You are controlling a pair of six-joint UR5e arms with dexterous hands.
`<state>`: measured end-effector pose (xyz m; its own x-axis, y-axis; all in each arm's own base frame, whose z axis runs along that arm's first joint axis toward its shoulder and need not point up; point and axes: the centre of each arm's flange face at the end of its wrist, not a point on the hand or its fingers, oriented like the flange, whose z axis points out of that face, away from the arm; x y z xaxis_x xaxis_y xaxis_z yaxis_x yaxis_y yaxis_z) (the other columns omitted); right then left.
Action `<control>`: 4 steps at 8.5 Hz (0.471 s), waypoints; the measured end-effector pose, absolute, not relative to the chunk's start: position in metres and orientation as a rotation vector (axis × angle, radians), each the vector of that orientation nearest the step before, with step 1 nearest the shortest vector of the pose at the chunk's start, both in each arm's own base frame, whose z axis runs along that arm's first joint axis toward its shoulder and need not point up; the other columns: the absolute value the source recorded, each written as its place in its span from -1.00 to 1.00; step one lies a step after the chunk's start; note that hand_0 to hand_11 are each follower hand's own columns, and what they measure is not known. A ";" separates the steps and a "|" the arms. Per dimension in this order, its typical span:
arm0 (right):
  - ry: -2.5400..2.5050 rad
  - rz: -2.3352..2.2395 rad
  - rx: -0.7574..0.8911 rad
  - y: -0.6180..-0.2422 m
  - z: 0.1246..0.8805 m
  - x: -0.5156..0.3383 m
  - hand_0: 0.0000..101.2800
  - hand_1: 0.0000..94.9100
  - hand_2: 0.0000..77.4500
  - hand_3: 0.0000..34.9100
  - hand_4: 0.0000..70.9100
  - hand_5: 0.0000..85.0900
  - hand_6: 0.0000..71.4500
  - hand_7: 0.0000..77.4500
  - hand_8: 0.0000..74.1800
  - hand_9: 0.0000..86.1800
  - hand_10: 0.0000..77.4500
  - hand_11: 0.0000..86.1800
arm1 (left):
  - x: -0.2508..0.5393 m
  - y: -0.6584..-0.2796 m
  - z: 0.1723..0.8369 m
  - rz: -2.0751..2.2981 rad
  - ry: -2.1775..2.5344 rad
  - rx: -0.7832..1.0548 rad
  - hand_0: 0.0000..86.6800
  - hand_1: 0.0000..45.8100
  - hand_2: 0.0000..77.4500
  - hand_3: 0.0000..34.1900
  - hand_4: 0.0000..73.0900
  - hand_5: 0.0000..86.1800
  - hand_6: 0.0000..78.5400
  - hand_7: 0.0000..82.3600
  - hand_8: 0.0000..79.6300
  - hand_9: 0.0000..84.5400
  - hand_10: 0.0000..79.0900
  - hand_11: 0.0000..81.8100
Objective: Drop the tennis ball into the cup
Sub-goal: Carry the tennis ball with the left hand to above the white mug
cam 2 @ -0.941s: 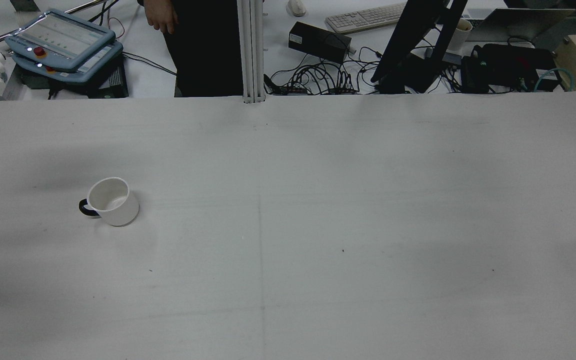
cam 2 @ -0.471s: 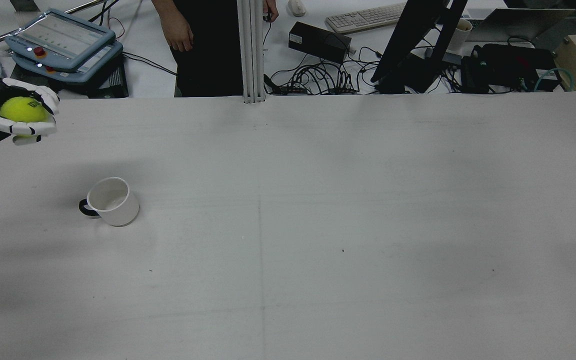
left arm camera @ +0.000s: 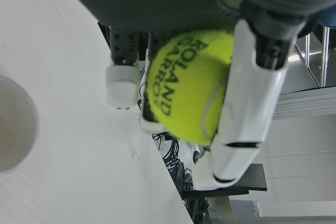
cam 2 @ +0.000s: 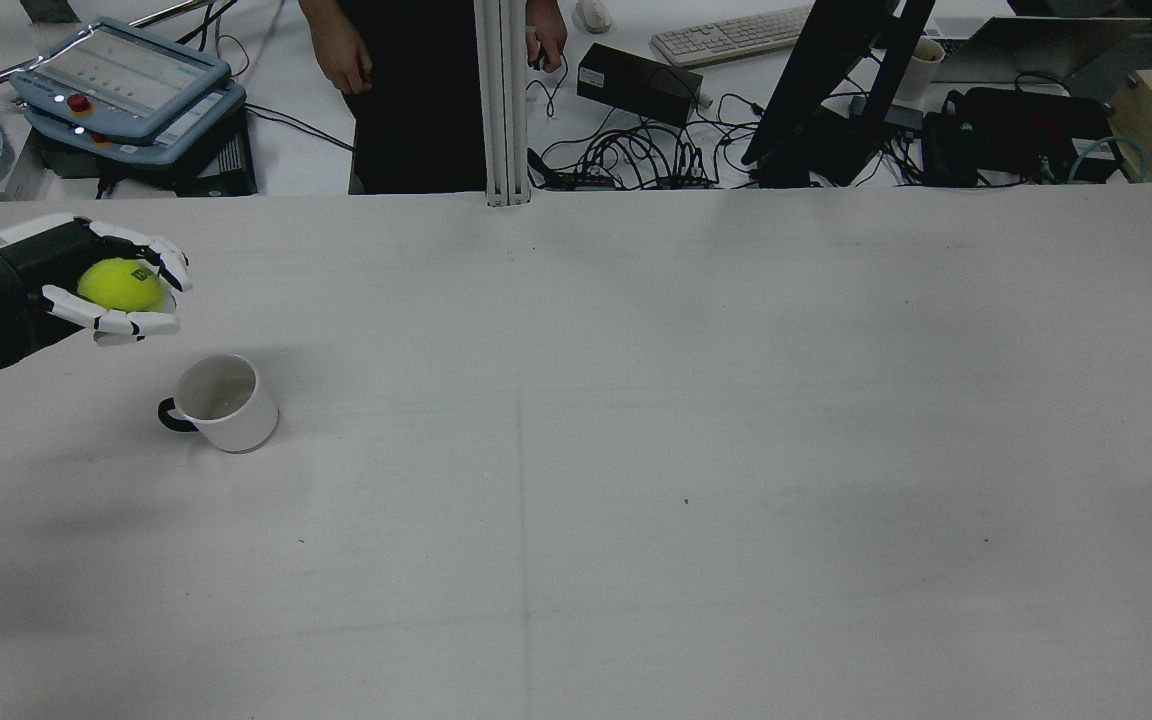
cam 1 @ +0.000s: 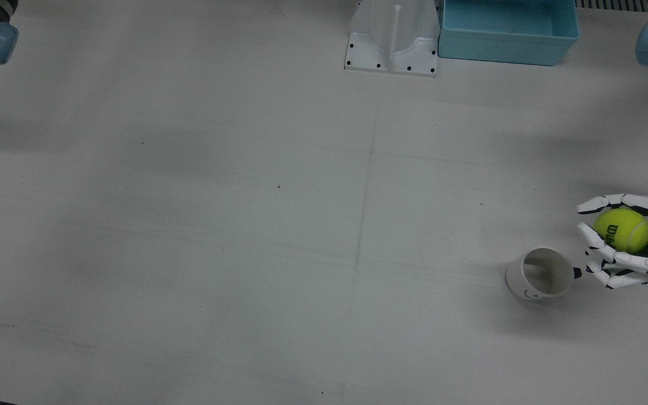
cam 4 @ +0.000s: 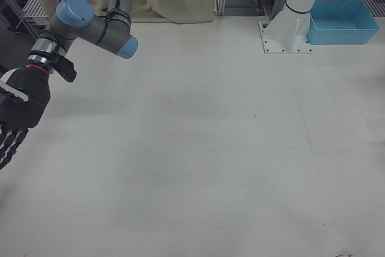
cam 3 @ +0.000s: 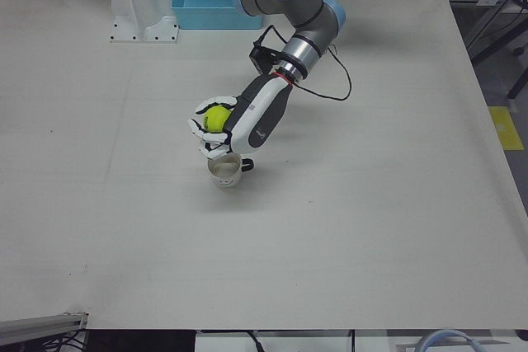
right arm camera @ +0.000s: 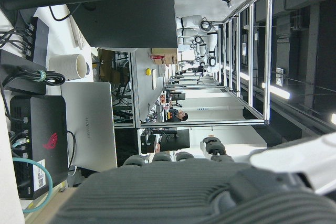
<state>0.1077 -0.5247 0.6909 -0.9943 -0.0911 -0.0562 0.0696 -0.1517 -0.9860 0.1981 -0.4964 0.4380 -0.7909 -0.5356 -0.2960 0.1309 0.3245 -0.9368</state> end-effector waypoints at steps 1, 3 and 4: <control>1.973 -2.307 -0.025 -0.525 0.691 0.108 -1.00 -0.99 -0.99 -1.00 -1.00 -1.00 -1.00 -1.00 -1.00 -1.00 -1.00 -0.99 | 0.202 -0.496 0.440 -1.499 2.017 -0.354 0.70 0.55 -0.42 -0.45 0.84 -0.43 -0.11 0.60 0.56 0.24 0.78 0.71; 1.973 -2.307 -0.025 -0.525 0.691 0.108 -1.00 -0.99 -0.99 -1.00 -1.00 -1.00 -1.00 -1.00 -1.00 -1.00 -1.00 -0.99 | 0.215 -0.493 0.443 -1.498 2.013 -0.358 0.83 0.52 -0.42 -0.45 0.79 -0.43 -0.11 0.60 0.56 0.25 0.78 0.71; 1.973 -2.307 -0.025 -0.525 0.691 0.108 -1.00 -0.99 -0.99 -1.00 -1.00 -1.00 -1.00 -1.00 -1.00 -1.00 -1.00 -0.99 | 0.222 -0.493 0.447 -1.500 2.008 -0.362 0.84 0.52 -0.44 -0.44 0.78 -0.43 -0.11 0.60 0.52 0.26 0.78 0.71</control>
<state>0.1076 -0.5248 0.6908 -0.9943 -0.0910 -0.0562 0.0696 -0.1517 -0.9860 0.2215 -0.4932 0.4471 -0.7829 -0.5453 -0.2995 0.1326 0.3242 -0.9367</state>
